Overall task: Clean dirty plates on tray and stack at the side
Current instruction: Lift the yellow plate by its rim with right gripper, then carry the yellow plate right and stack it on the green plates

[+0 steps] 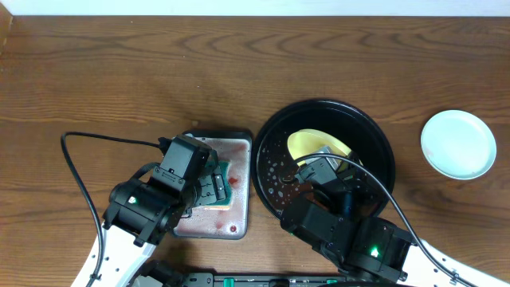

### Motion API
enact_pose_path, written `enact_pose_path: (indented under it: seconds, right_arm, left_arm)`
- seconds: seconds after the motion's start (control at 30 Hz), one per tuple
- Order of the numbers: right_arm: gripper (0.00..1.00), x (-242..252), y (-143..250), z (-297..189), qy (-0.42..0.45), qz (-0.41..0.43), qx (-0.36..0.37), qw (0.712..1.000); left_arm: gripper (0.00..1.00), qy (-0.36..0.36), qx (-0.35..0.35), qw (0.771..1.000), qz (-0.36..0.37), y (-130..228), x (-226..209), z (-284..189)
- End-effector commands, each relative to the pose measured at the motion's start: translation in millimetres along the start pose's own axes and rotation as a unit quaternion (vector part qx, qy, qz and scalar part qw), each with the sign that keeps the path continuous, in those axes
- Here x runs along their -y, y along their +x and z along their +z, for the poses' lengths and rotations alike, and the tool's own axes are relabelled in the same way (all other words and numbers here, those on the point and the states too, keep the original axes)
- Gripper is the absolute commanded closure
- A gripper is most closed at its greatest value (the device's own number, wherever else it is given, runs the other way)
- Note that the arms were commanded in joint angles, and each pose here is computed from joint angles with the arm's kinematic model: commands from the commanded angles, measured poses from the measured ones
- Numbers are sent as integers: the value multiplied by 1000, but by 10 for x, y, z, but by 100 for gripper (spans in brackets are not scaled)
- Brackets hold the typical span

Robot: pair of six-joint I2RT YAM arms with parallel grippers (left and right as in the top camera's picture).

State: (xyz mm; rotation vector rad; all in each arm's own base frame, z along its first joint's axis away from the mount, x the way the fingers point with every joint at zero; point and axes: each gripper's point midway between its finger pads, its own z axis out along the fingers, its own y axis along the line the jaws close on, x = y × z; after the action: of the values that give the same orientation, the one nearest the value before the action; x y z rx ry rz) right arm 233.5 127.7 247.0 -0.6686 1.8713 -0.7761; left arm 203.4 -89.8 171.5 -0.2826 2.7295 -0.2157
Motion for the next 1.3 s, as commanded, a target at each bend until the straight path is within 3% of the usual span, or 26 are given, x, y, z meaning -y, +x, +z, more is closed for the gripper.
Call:
enact_pose_path:
  seconds: [0.0, 0.17, 0.27, 0.37, 0.43, 0.5, 0.53, 0.6, 0.7, 0.8, 0.97, 1.07, 1.17, 1.27]
  right_arm:
    - [99, 57, -39, -33, 18, -1, 10, 1000]
    - [99, 4, -114, -33, 2, 38, 19, 999]
    - [99, 98, -123, -14, 30, -17, 17, 999]
    - [99, 92, -183, -1, 26, 25, 24, 999]
    - [99, 127, -167, 1, 38, -28, 20, 999]
    - [99, 178, -224, 12, 49, 32, 27, 998]
    - [99, 63, -282, 13, 15, 32, 35, 999]
    - [99, -21, -314, 3, -5, -45, 41, 998]
    - [99, 167, -301, 22, 44, 13, 33, 998]
    - [99, 124, -262, 34, 33, -21, 28, 999]
    - [99, 133, -200, 85, 29, 25, 15, 999]
    - [99, 171, -25, 199, 28, 110, -18, 993]
    - [99, 114, 250, 378, -4, 206, -83, 975]
    - [99, 101, 565, 624, -40, 304, -166, 937]
  left_arm:
    - [16, 0, 0, 1000, 0, -9, -4, -7]
    - [16, 0, 0, 1000, 0, -9, -4, -7]
    - [15, 0, 0, 1000, 0, -9, -4, -7]
    - [15, 0, 0, 1000, 0, -9, -4, -7]
    - [15, 0, 0, 1000, 0, -9, -4, -7]
    - [15, 0, 0, 1000, 0, -9, -4, -7]
    - [16, 0, 0, 1000, 0, -9, -4, -7]
    - [15, 0, 0, 1000, 0, -9, -4, -7]
    - [15, 0, 0, 1000, 0, -9, -4, -7]
    - [15, 0, 0, 1000, 0, -9, -4, -7]
    - [15, 0, 0, 1000, 0, -9, -4, -7]
    - [15, 0, 0, 1000, 0, -9, -4, -7]
    - [15, 0, 0, 1000, 0, -9, -4, -7]
    - [15, 0, 0, 1000, 0, -9, -4, -7]
